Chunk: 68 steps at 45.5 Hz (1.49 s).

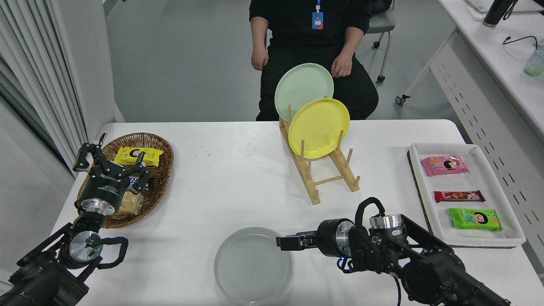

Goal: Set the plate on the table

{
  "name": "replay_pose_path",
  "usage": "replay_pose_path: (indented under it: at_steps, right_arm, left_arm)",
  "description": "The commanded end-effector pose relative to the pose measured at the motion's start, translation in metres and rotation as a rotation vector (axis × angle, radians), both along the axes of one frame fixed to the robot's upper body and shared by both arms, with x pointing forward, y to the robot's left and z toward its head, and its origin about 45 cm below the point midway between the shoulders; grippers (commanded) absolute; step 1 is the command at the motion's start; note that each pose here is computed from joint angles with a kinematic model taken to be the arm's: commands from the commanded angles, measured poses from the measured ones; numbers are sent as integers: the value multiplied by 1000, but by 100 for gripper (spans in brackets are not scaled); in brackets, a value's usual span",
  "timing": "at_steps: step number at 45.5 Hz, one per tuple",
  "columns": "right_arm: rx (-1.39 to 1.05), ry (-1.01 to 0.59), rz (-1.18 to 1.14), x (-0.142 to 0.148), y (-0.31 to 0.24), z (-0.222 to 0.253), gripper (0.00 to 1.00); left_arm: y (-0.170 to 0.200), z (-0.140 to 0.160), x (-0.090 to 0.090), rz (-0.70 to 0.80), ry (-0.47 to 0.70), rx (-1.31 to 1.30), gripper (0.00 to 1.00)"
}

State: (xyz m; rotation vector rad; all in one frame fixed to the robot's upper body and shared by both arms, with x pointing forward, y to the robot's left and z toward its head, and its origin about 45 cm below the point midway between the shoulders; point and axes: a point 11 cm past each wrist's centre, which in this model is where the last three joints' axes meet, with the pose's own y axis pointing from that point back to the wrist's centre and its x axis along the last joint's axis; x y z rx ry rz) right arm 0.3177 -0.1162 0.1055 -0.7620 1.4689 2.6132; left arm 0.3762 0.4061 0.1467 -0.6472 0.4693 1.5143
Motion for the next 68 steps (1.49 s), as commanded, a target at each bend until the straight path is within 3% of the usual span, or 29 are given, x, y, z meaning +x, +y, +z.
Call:
replay_pose_path:
  at_steps: [1,18,29,32,48,68]
  right_arm:
    - [35,-76,5,23,15,30,100]
    - [-42,-193,67,39,23,47,100]
    - [-2,-699,39,71,37,83,100]
    - [1,-920,47,82,36,104,100]
    - [-293,-1463,256,114,-25,110,100]
    - [-527,-1530,349,139,-93,126,100]
  left_arm:
    - [0,0,0,0,0,0,98]
    - [0,0,0,0,0,0,98]
    - [0,0,0,0,0,0,98]
    - [0,0,0,0,0,0,98]
    - [0,0,0,1,-1,0,98]
    - [0,0,0,0,0,0,98]
